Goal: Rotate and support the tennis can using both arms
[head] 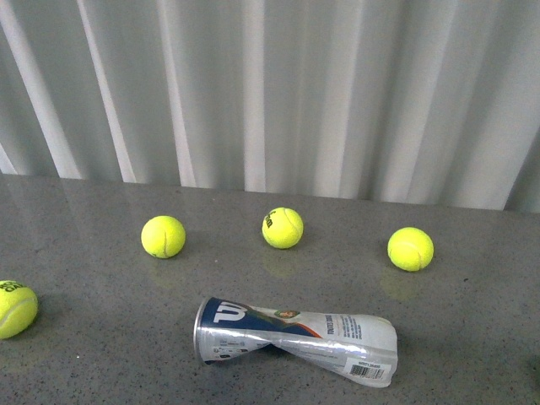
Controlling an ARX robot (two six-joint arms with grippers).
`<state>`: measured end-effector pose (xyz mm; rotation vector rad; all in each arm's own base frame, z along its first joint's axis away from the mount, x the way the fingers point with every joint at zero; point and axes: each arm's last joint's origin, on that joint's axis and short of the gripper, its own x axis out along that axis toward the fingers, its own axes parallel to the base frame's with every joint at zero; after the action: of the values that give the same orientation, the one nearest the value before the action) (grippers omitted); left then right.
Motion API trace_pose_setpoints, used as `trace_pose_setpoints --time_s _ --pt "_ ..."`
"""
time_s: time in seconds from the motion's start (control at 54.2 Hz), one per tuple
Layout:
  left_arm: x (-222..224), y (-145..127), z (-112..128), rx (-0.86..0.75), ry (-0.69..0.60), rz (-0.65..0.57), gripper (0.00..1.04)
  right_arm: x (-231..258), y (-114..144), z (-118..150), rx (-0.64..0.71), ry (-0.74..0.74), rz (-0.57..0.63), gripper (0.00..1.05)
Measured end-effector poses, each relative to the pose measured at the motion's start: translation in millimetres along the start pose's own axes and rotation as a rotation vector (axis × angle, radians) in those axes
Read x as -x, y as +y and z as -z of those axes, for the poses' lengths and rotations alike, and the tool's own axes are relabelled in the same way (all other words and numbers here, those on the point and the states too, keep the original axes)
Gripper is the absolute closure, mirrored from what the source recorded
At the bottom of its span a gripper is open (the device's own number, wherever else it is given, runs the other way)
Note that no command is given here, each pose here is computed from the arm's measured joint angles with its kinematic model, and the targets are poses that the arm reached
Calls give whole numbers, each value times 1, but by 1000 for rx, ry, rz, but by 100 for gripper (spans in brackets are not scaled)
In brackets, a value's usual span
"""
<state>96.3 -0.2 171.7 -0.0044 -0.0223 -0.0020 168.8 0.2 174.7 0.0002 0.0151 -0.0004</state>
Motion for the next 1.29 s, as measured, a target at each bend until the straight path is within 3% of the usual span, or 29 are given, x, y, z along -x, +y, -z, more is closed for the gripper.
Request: trace_pose_setpoints --time_s 0.314,1.292 --pt "0 0 0 0 0 0 7 21 0 15 0 9 0 101" --pt "0 0 0 0 0 0 7 55 0 7 0 -23 0 101"
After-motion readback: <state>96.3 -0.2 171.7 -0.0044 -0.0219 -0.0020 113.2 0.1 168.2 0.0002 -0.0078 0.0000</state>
